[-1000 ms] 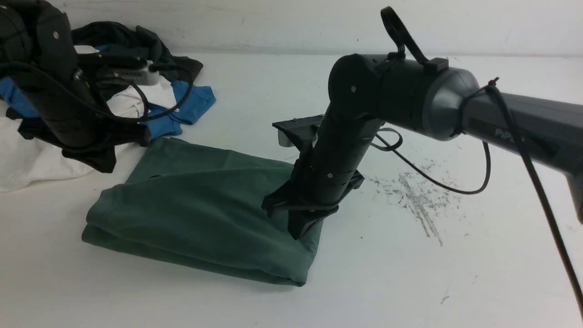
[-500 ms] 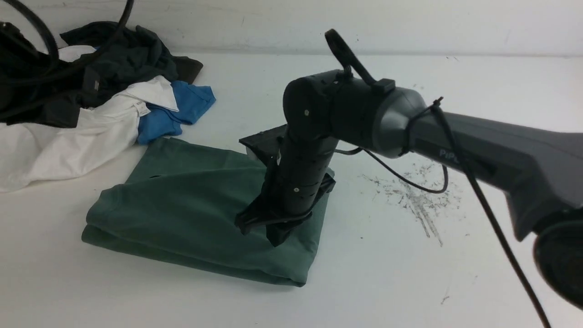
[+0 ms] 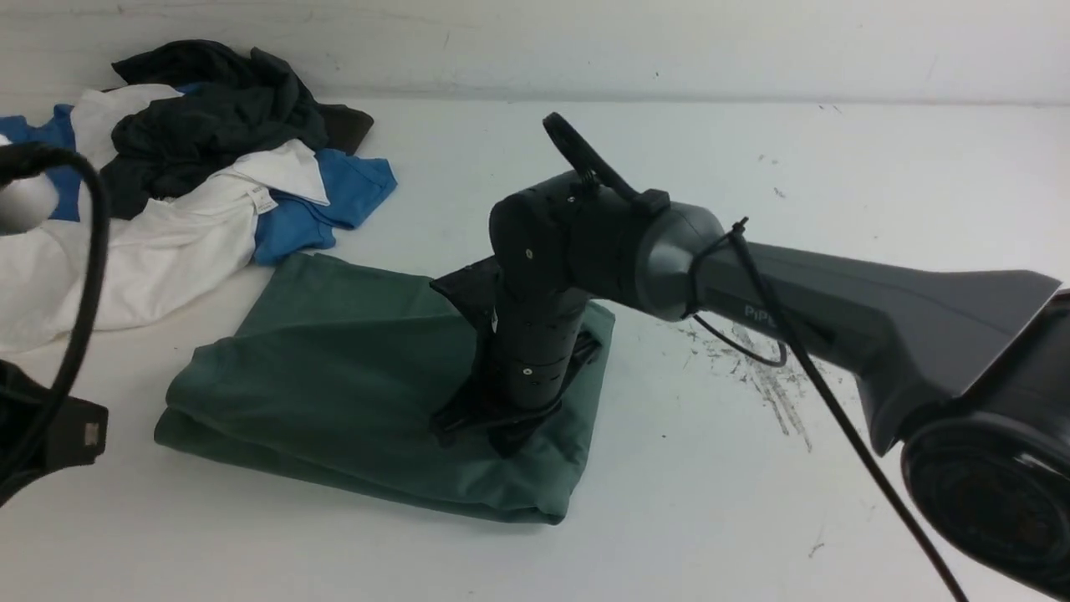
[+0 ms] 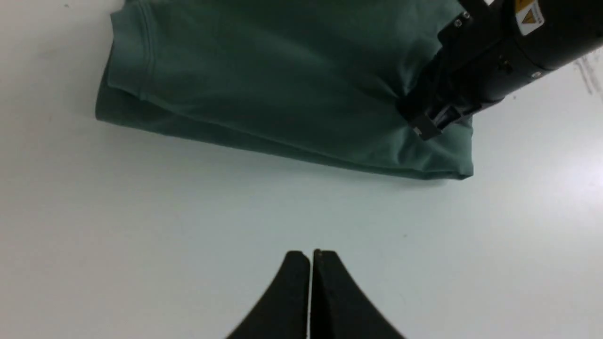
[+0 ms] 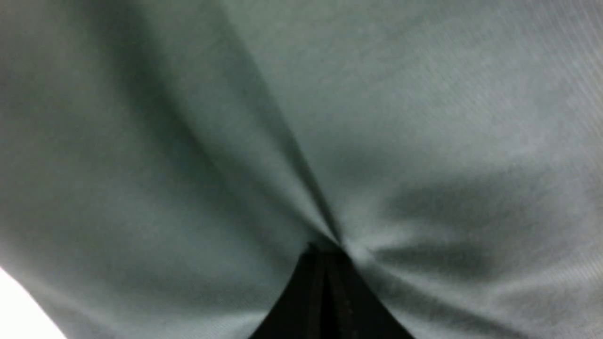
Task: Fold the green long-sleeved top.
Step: Use the right arm to drag the right edge of the fabric to the left and folds it over the left edge
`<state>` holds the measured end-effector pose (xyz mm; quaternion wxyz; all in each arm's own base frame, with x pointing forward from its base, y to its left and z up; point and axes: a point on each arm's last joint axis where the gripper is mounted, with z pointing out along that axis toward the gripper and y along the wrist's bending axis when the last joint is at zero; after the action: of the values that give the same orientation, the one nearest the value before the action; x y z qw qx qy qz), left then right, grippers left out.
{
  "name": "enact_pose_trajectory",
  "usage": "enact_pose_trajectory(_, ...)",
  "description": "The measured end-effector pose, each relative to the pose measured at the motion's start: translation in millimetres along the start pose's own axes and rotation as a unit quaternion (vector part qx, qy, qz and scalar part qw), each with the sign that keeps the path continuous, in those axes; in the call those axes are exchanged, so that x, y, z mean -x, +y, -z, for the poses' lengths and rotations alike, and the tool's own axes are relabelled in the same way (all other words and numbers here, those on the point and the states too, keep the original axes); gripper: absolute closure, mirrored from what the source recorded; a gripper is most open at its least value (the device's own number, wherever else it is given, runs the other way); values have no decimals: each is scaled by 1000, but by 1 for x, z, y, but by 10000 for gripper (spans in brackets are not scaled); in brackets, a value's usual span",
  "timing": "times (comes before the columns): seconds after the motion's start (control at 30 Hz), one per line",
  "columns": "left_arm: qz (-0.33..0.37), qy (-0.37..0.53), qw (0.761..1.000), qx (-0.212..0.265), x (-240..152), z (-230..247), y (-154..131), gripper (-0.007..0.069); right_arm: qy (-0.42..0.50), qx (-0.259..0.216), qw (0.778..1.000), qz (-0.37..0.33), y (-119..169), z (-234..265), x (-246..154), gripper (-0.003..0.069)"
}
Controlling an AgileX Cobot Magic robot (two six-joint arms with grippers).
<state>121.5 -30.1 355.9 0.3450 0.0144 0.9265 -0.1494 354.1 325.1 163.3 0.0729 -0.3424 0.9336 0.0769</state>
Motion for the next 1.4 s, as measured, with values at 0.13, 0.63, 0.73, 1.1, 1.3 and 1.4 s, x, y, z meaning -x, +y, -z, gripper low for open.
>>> enact_pose_trajectory(0.13, 3, -29, 1000, -5, -6, 15, -3, 629, 17, -6, 1000, -12, -12, 2, -18, 673)
enact_pose_trajectory(0.63, 3, -42, 999, -7, -10, 21, -4, 629, 56, -72, 989, -113, -123, 57, -77, 673)
enact_pose_trajectory(0.73, 3, -42, 999, -7, -10, 20, -4, 629, 36, -76, 988, -129, -126, 74, -78, 673)
enact_pose_trajectory(1.1, 2, -37, 999, -7, -11, 20, -4, 629, -19, -45, 990, -129, -104, 124, -89, 673)
enact_pose_trajectory(1.3, 2, -35, 999, -8, -11, 20, -4, 629, -85, 18, 983, -164, -96, 118, -73, 673)
enact_pose_trajectory(1.4, 2, -26, 1000, -9, -13, 20, -4, 629, -114, 29, 977, -176, -101, 97, -60, 673)
